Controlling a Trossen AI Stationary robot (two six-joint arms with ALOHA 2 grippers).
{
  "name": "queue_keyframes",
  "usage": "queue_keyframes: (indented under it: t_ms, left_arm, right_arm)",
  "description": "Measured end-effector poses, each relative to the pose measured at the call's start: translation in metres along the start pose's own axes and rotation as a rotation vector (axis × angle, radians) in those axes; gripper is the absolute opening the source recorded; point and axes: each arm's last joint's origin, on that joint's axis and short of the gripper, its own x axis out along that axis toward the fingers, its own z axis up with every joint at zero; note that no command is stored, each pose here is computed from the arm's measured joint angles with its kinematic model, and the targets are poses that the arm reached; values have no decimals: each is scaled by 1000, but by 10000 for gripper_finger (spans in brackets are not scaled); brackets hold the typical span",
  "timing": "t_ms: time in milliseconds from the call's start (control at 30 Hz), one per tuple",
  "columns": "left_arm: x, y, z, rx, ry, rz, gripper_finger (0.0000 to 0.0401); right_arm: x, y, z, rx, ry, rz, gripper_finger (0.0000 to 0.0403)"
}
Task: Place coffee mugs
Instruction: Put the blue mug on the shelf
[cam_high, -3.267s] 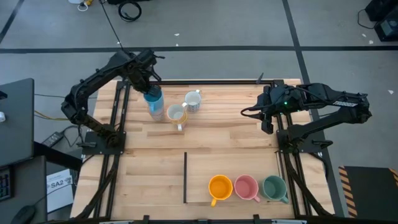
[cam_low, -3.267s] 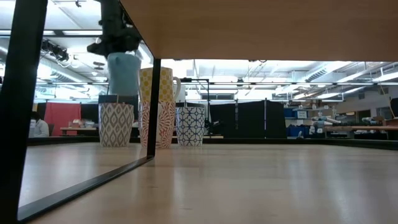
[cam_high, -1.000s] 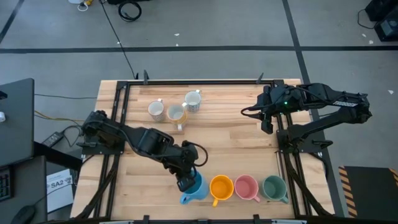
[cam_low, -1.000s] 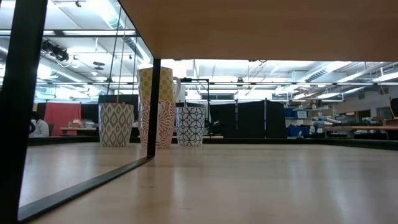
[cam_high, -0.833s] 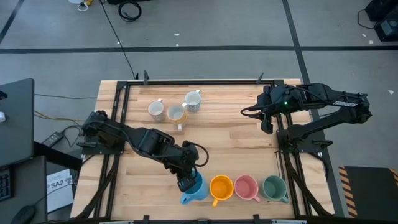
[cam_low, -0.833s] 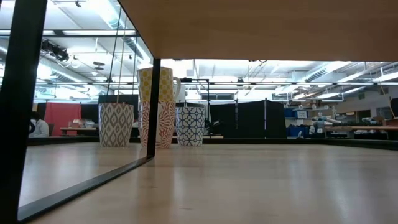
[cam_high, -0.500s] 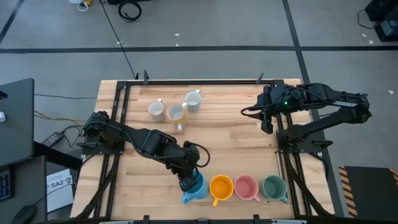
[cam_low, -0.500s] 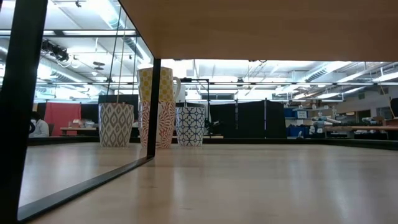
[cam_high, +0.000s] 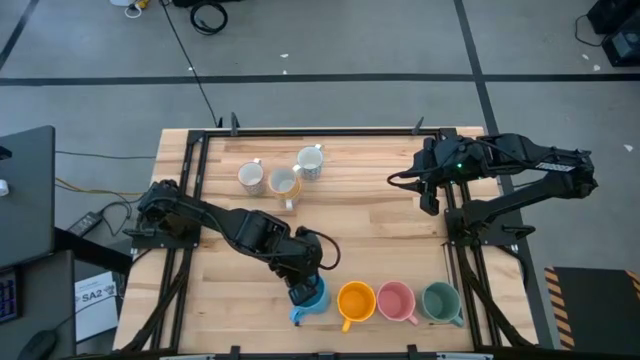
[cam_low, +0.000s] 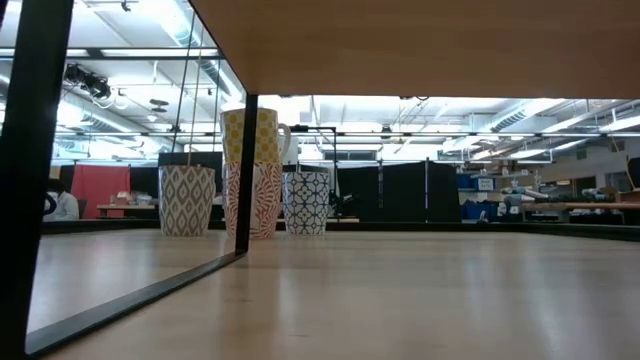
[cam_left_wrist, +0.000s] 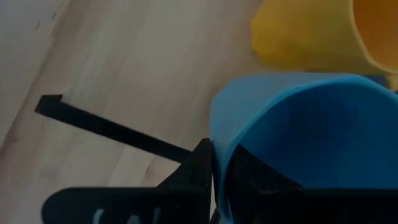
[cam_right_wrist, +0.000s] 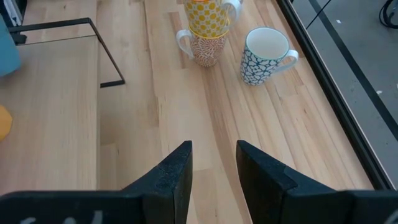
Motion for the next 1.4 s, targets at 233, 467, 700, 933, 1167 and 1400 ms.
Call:
queue_keyframes:
  t_ms: [233,467,700,933,1167,1400]
  left_arm:
    - [5,0,1,-1,7,7,32]
    - [6,1,2,32,6,13,38]
    - [9,1,3,43,9,12,50]
    - [9,1,3,43,8,14,52]
    - [9,1,3,44,8,12,52]
    - [9,-2,3,49,17,-22,53]
  right_arm:
    - [0,0,0,0,0,0,130]
    - [0,0,0,0,0,0,130]
    - [0,0,0,0,0,0,130]
    - [0,0,0,0,0,0,130]
    - [0,0,0,0,0,0,130]
    - [0,0,0,0,0,0,130]
